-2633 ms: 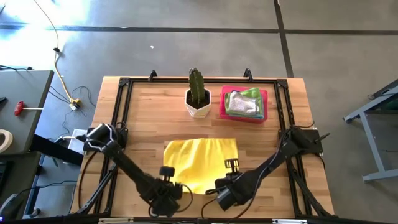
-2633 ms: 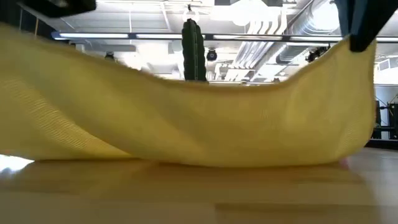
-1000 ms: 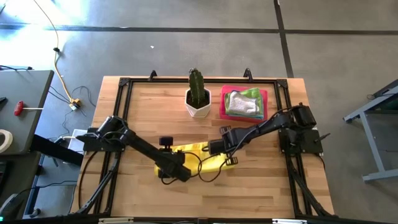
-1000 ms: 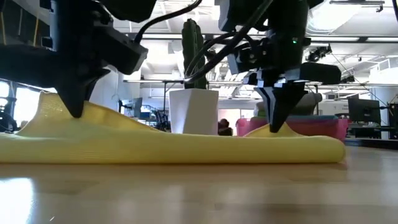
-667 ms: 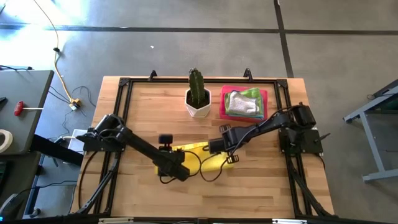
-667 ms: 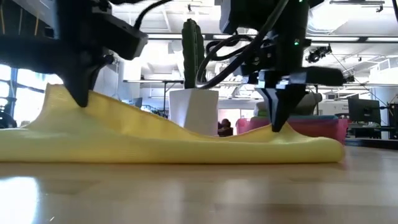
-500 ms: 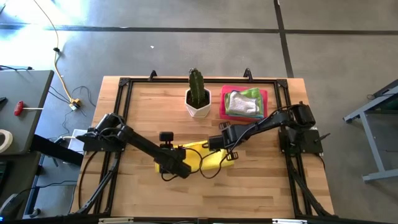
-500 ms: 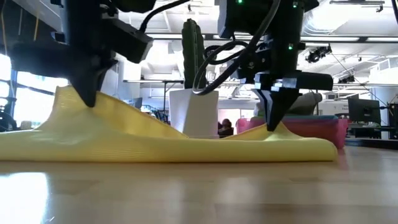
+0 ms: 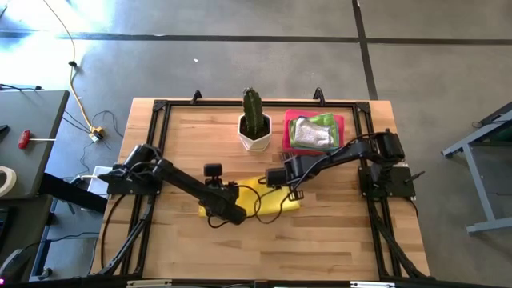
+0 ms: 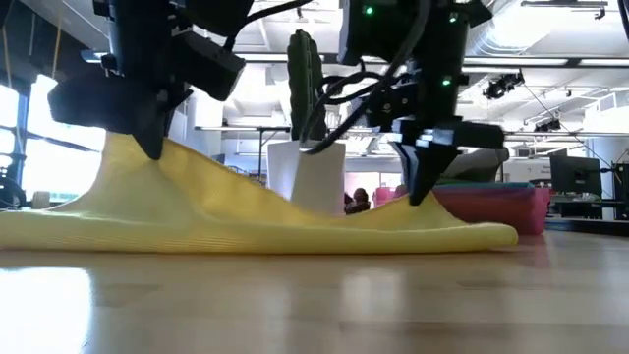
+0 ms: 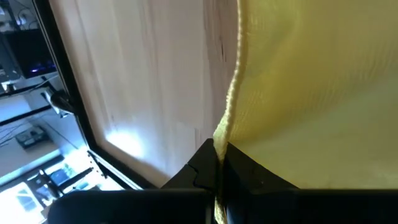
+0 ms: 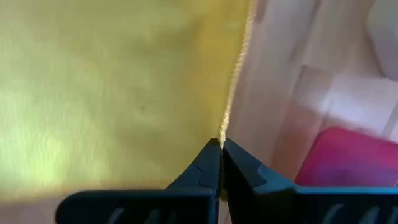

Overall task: Fold microfiber towels
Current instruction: Fold the yellow towel

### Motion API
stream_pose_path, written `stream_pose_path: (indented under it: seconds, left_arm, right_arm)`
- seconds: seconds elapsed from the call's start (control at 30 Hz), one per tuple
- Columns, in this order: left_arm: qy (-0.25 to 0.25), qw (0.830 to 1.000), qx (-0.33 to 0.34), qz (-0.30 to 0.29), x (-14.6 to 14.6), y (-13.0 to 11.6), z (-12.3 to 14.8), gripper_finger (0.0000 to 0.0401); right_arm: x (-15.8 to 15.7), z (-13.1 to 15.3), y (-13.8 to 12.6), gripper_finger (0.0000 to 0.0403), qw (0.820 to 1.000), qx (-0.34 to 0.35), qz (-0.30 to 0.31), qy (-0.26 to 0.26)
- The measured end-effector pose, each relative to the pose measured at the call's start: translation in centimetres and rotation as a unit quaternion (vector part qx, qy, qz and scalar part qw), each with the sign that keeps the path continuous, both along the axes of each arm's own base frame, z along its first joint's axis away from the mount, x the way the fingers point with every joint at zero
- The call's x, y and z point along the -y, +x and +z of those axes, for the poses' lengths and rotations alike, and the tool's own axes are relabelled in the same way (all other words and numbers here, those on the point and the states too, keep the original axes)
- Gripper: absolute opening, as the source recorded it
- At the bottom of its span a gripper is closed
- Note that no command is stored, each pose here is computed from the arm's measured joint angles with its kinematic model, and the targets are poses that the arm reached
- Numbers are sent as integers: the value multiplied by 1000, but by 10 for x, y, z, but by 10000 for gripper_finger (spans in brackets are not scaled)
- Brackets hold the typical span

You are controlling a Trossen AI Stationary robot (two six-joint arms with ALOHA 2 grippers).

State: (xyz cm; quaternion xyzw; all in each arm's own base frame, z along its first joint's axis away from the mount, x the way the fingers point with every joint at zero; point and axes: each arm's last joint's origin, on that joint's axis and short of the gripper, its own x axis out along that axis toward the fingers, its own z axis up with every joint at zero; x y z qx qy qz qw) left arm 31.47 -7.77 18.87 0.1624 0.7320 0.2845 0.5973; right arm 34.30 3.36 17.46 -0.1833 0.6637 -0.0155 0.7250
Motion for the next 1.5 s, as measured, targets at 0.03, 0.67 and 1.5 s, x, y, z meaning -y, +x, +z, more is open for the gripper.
stream_pose_path:
  seconds: [0.03,0.67,1.5]
  left_arm:
    - [-1,1000,4,2,-1,1,0,3]
    - [-74,995,-31,57,-14,1,-2,104]
    - [-131,982,73,-112,13,-17,-16,62]
  right_arm:
    - [2,0,2,0,1000,7,-3,1]
    - [4,11,-14,147,998,-26,-51,1]
    - [-24,19,-93,149,890,276,-301,201]
